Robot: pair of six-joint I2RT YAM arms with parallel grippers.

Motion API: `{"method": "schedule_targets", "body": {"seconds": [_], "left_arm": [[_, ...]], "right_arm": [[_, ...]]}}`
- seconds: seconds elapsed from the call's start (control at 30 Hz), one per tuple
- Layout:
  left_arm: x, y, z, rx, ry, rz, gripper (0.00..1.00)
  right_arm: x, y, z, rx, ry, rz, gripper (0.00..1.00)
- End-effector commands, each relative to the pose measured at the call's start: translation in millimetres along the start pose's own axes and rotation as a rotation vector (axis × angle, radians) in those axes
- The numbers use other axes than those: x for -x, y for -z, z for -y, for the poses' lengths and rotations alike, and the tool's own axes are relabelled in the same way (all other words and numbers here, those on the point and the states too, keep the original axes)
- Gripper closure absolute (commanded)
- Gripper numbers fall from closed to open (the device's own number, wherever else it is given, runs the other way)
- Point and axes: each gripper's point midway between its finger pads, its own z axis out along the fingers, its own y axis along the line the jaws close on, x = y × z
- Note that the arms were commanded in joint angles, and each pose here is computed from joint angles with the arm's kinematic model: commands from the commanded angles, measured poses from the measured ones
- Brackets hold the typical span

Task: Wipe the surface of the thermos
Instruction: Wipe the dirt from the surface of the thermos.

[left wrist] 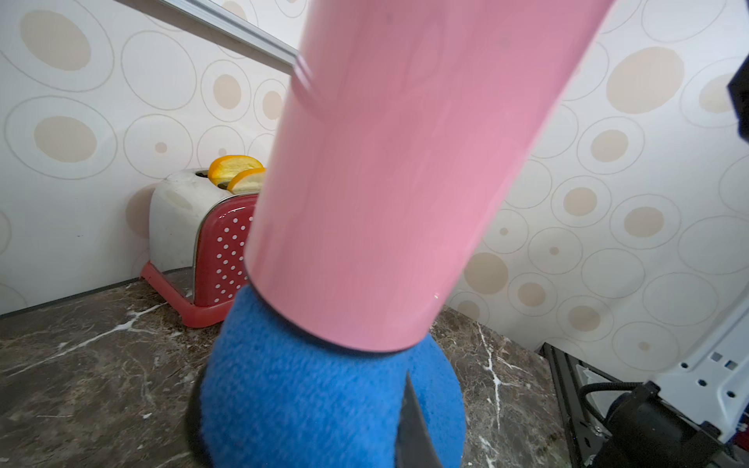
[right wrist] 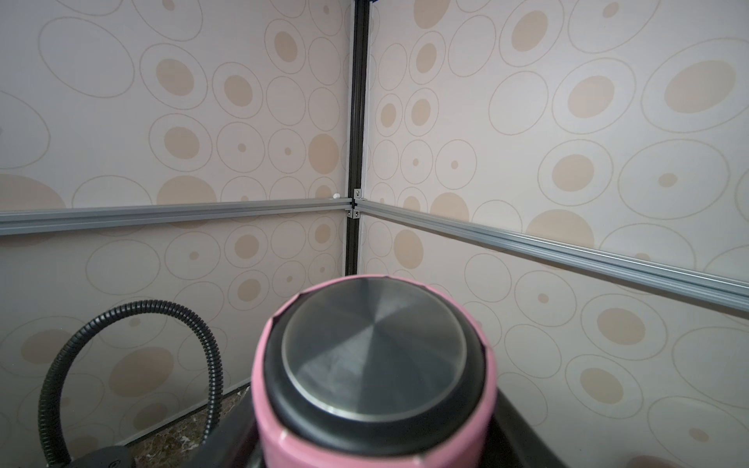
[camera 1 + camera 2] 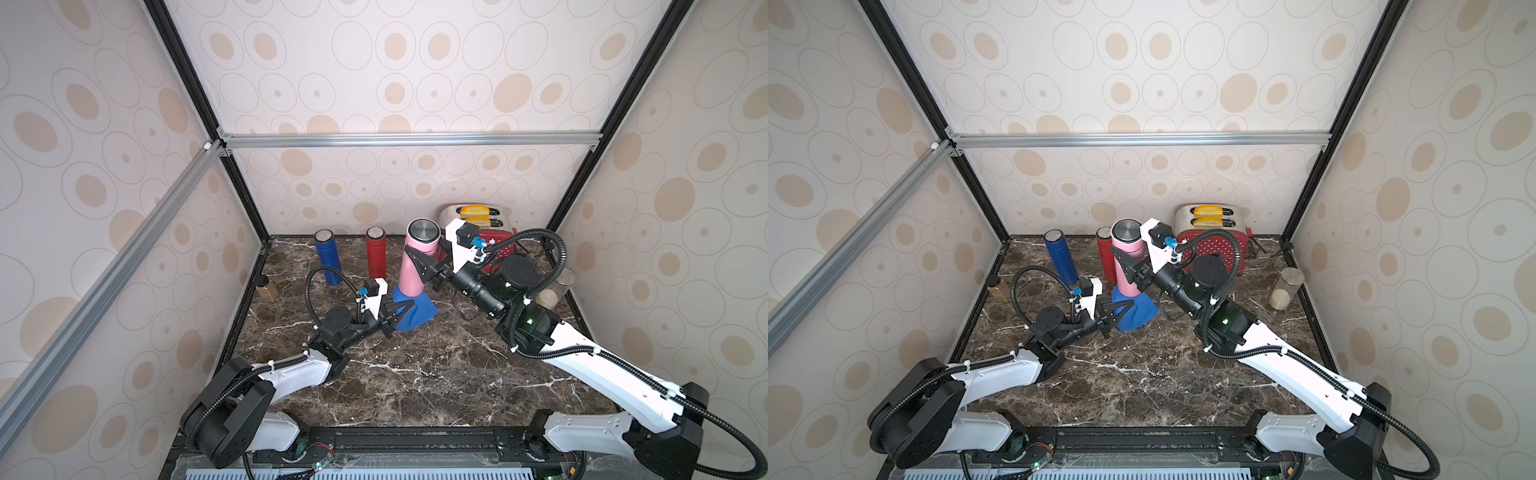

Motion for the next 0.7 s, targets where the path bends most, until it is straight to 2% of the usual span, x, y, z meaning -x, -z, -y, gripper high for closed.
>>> {"method": "schedule_targets", "body": {"seconds": [0.0, 0.37, 0.67], "left_arm": [[24, -2, 5, -0.010, -0.099, 0.082, 1.00], [42, -8, 13, -0.046, -0.121, 0.145, 1.00], [48, -3, 25, -0.079, -0.142, 0.156, 1.00]], "right_arm": [[11, 8, 0, 0.009, -0.029, 0.031, 1.00], [-1, -5, -15, 0.087, -0.121, 0.033, 1.00], [-14, -30, -4, 0.014, -0.055, 0.038, 1.00]]}}
